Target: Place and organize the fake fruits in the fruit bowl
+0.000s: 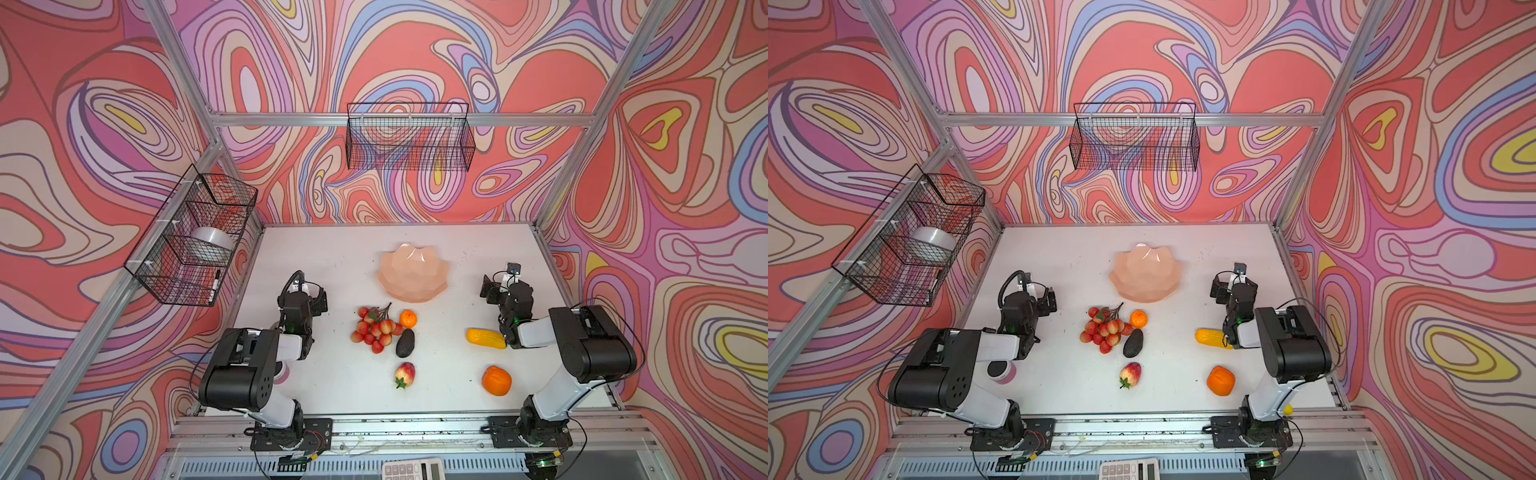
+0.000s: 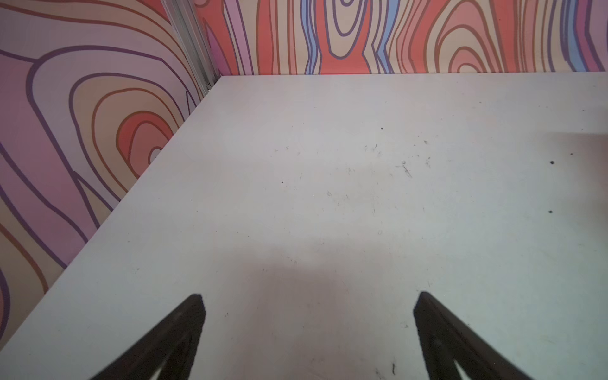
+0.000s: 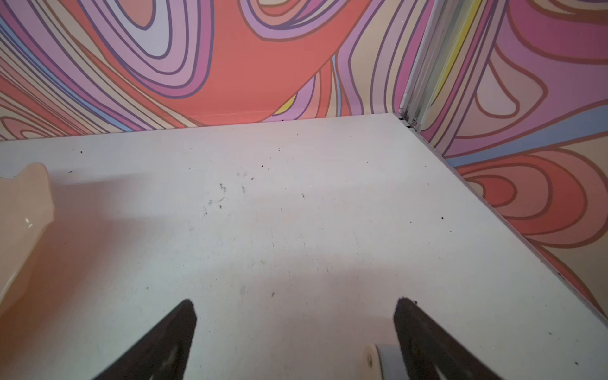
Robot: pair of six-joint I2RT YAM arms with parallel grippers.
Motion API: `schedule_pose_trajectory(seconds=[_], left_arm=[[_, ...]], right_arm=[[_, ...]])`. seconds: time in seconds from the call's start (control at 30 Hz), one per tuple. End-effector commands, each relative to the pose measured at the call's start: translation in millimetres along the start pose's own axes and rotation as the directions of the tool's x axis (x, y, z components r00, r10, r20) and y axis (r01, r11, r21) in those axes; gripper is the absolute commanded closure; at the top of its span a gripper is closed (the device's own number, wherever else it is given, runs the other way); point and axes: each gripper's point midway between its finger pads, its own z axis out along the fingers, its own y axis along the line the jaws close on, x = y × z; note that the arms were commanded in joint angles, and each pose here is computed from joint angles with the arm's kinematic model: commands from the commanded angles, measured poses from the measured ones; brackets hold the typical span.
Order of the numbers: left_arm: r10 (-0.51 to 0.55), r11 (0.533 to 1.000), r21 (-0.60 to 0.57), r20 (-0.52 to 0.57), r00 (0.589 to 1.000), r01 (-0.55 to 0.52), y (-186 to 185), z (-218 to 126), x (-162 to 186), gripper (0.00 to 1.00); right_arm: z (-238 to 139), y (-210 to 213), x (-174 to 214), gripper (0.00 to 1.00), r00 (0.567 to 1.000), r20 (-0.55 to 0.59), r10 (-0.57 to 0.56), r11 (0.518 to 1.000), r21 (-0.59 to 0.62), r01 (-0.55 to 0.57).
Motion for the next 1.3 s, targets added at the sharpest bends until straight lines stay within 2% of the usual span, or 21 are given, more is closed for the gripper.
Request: schedule_pose_trajectory(seconds=[0.0, 0.97, 1.07, 1.13, 1.17, 1.23, 1.27], left_arm=[[-0.014, 1.000, -0.001, 0.030, 0.999, 0.014, 1.5, -0.4, -7.0, 0.00], [-0.010, 1.000, 0.002, 0.037, 0.999, 0.010, 1.0, -0.9, -9.1, 0.00], [0.001, 0.999, -0.034, 0.023, 1.000, 0.000, 4.6, -7.5, -24.5, 0.00], [-0.023, 0.995, -0.093, -0.024, 0.999, 0.021, 12.0, -18.9, -51.6, 0.00], [-0.095, 0.989, -0.118, -0.030, 0.995, 0.091, 17.2, -27.4, -69.2, 0.00], [-0.223, 0.970, -0.115, -0.058, 0.973, 0.215, 19.2, -50.4, -97.3, 0.00], [-0.246, 0.967, -0.083, -0.072, 0.967, 0.240, 15.5, -60.9, -107.4, 0.00]], right_arm=[[2.3, -0.9, -1.6, 0.02, 1.000, 0.002, 0.001, 1.000, -0.003, -0.001], [0.4, -5.0, -4.0, 0.02, 1.000, 0.016, 0.002, 1.000, 0.020, -0.002], [-3.5, -16.8, -11.3, 0.02, 0.999, 0.029, 0.033, 0.996, 0.085, -0.035], [-8.4, -14.1, -31.4, 0.01, 1.000, 0.007, 0.015, 0.996, 0.086, -0.015], [-11.1, -14.8, -39.7, 0.02, 0.999, -0.029, 0.027, 0.993, 0.112, -0.023], [-22.9, -16.7, -76.2, 0.02, 0.974, -0.073, 0.216, 0.967, 0.154, -0.203], [-28.7, -17.6, -93.0, 0.02, 0.954, -0.062, 0.295, 0.945, 0.166, -0.281]])
